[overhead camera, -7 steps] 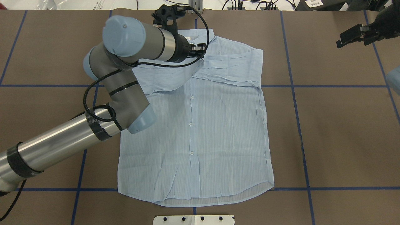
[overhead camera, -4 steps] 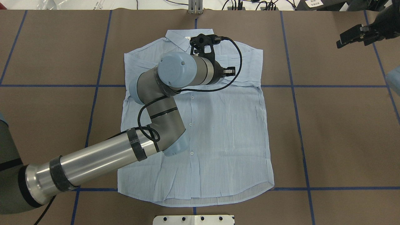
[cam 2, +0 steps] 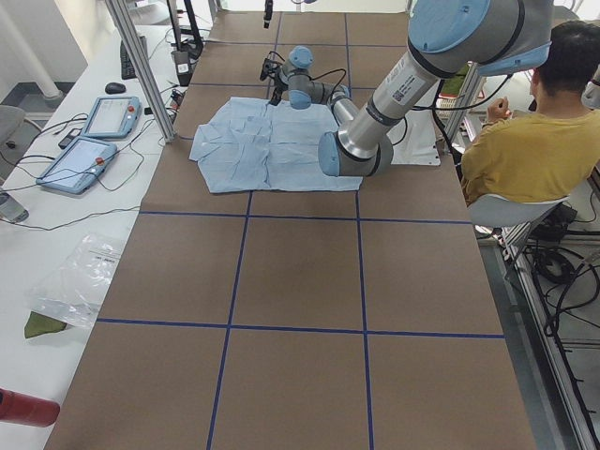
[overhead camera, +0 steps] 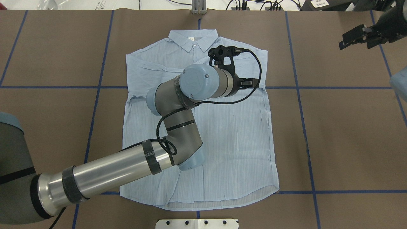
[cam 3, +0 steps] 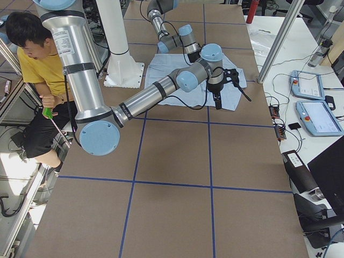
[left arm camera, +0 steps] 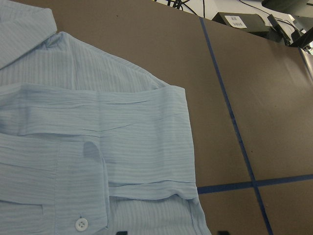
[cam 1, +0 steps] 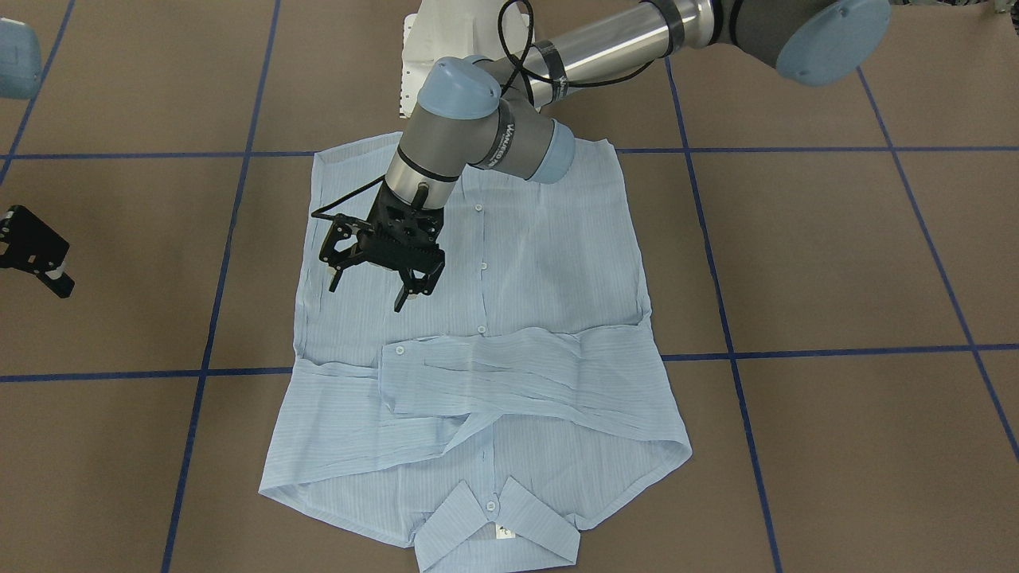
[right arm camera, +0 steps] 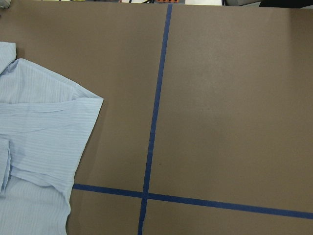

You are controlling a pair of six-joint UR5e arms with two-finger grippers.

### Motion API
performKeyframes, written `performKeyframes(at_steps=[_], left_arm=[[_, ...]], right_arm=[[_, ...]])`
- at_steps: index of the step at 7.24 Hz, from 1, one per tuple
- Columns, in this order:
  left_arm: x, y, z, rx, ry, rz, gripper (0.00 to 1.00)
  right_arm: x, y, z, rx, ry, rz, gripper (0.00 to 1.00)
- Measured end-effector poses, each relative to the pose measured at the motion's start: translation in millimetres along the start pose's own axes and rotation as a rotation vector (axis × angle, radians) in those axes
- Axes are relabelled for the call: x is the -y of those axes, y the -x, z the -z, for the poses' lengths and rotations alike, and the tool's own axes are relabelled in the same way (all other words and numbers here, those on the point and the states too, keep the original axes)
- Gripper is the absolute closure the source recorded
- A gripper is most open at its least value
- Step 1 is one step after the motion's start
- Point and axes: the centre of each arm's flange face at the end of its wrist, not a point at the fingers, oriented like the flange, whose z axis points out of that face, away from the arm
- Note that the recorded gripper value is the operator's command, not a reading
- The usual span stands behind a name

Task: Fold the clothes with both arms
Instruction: 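Release the sleeve and move both grippers to the hem corners nearest the robot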

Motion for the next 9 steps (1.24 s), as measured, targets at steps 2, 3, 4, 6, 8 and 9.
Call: performKeyframes(at_steps=[2,3,4,6,8,9], left_arm=[[-15.5,37.4,35.5,0.063,0.057,-0.101,0.00],[-26.4,62.2,65.5,0.091,0.080,-0.138,0.00],[-40.9,90.9,97.3,0.105,0.111,-0.159,0.00],[-73.5,148.3,170.5,0.091,0.146,-0.170,0.00],[-116.7,196.6,207.1,0.135,0.182,-0.103,0.00],[-147.6,214.9,208.7,0.183,0.195,-0.052,0.00]], right_arm=[[-39.0,65.3,-20.9,-0.009,-0.017,-0.088,0.00],[-74.9,102.4,-32.4,-0.011,-0.023,-0.125,0.00],[-125.4,140.0,-39.6,-0.009,-0.033,-0.161,0.00],[-233.3,192.0,-45.1,-0.003,-0.048,-0.209,0.00],[-297.5,205.1,-58.9,-0.033,-0.060,-0.212,0.00],[-312.3,207.8,-62.5,-0.039,-0.065,-0.210,0.00]])
